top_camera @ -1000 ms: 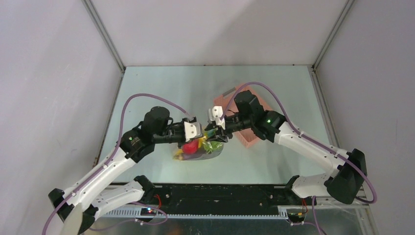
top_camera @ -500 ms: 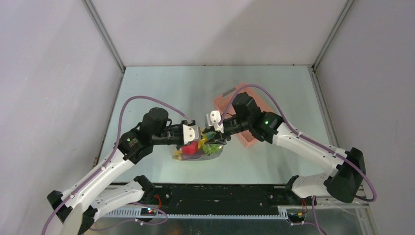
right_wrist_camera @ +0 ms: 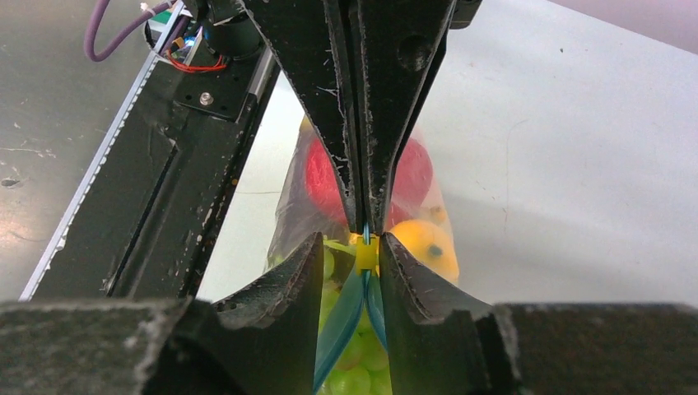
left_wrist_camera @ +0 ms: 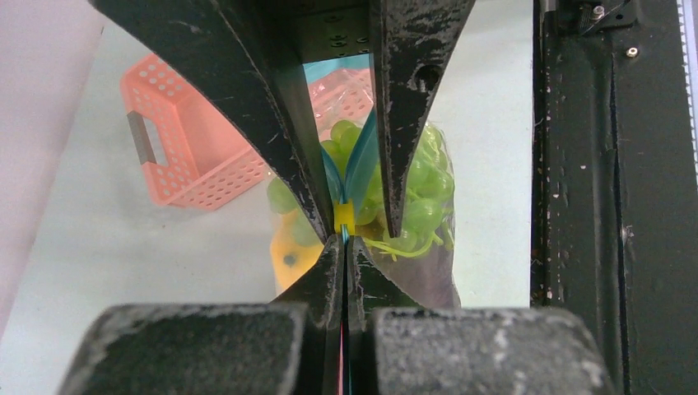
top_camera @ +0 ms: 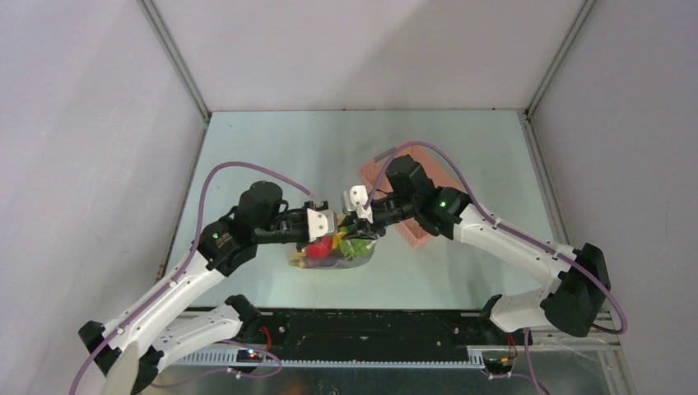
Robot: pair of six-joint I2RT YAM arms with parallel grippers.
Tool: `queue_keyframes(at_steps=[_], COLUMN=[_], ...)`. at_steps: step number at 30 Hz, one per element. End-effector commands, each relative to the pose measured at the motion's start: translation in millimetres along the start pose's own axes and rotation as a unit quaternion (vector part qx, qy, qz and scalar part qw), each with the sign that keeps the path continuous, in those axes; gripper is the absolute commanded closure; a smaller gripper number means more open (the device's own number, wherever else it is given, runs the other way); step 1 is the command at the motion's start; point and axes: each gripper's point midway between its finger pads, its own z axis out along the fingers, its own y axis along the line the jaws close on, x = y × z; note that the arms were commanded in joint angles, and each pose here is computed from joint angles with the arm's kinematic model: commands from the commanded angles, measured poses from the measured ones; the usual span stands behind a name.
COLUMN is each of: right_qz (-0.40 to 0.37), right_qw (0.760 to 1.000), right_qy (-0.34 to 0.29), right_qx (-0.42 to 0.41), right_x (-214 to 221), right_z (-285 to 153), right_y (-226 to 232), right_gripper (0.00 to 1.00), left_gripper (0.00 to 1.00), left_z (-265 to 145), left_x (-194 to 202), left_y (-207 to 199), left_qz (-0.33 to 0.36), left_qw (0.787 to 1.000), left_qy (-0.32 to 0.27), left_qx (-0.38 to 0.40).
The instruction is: Place the food in the zip-top bag and seal the zipper
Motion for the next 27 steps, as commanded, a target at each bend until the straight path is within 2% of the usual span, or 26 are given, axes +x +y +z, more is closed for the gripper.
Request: queue_keyframes(at_steps=[1,10,14,19,27], right_qz=[-0.014,-0.017,-0.019,-0.01,-0.005], right_qw=[1.0,1.0,0.999,0.996,0.99], right_qy=[-0.02,-0.019,0.003,0.065,0.094], right_qx=[0.002,0.015,0.031,0.066,0.106], right_x=[-20.1,-25.2,-19.0,2.9,4.9], right_z=[2.3,-2.5,-9.4,-25.0,-53.7], right_y=[-5.9,-6.4,-7.3,-10.7,-11.6], right_gripper=[0.67,0.92,0.94,0.95,0.95], left_gripper=[1.0,1.0,1.0,1.0,1.0], left_z=[-1.8,-0.7,-1.0,-6.6,-11.1], left_x=[-20.8,-6.3,12.4,28.0,35.9], left_y=[15.2,16.4,19.7,16.9,23.0], left_qz=[0.011,0.015,0.028,0.05,0.05], left_qw=[0.999,0.999,0.998,0.996,0.994], left_qy=[-0.035,-0.009,0.026,0.061,0.077], left_qx=[-0.036,-0.044,-0.056,-0.051,-0.067])
